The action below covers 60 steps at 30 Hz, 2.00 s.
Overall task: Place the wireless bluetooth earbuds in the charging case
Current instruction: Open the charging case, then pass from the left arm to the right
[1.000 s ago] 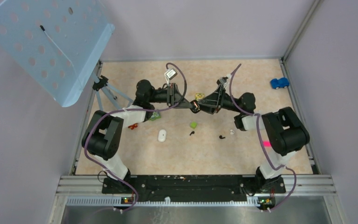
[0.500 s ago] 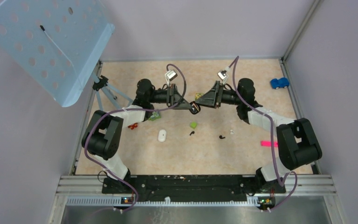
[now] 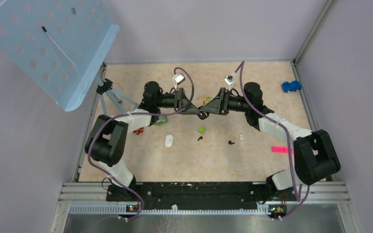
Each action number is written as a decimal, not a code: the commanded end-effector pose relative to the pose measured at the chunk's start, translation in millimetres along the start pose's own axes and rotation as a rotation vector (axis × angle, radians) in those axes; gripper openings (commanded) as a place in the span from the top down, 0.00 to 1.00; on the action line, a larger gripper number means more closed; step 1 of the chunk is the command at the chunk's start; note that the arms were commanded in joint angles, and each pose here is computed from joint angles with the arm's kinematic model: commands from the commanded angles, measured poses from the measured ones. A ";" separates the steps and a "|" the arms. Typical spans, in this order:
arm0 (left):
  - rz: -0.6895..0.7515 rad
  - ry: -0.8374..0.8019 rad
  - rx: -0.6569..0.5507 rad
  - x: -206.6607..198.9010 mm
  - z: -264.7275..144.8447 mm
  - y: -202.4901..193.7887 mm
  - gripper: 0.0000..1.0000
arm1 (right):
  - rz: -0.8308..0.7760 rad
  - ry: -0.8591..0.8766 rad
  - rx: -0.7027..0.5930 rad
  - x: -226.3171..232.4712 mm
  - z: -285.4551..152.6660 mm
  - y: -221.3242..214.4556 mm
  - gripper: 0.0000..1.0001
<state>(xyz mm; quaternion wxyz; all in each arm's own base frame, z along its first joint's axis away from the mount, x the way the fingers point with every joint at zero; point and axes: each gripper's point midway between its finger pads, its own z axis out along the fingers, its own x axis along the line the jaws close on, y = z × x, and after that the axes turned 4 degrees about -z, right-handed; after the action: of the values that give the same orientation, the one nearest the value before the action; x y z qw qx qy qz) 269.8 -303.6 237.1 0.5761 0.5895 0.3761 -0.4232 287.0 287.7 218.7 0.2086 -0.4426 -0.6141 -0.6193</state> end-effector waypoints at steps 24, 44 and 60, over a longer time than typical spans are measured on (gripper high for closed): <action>0.343 -0.026 0.018 -61.9 -11.0 2.7 1.00 | 0.029 -0.176 -0.122 -24.1 -24.0 16.5 0.39; 0.451 -0.023 0.117 -73.5 -20.1 -6.0 1.00 | -0.250 -0.029 -0.169 50.5 -63.9 30.4 0.36; 0.405 -0.083 0.134 -84.0 -18.5 -18.5 1.00 | -0.291 0.256 -0.050 89.3 -40.2 16.7 0.34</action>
<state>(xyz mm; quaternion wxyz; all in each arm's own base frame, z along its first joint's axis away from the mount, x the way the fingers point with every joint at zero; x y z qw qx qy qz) 233.7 -281.4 289.0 0.6040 0.6661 0.2408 -0.3653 254.1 260.3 284.4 0.1875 -0.3381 -0.6137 -0.6885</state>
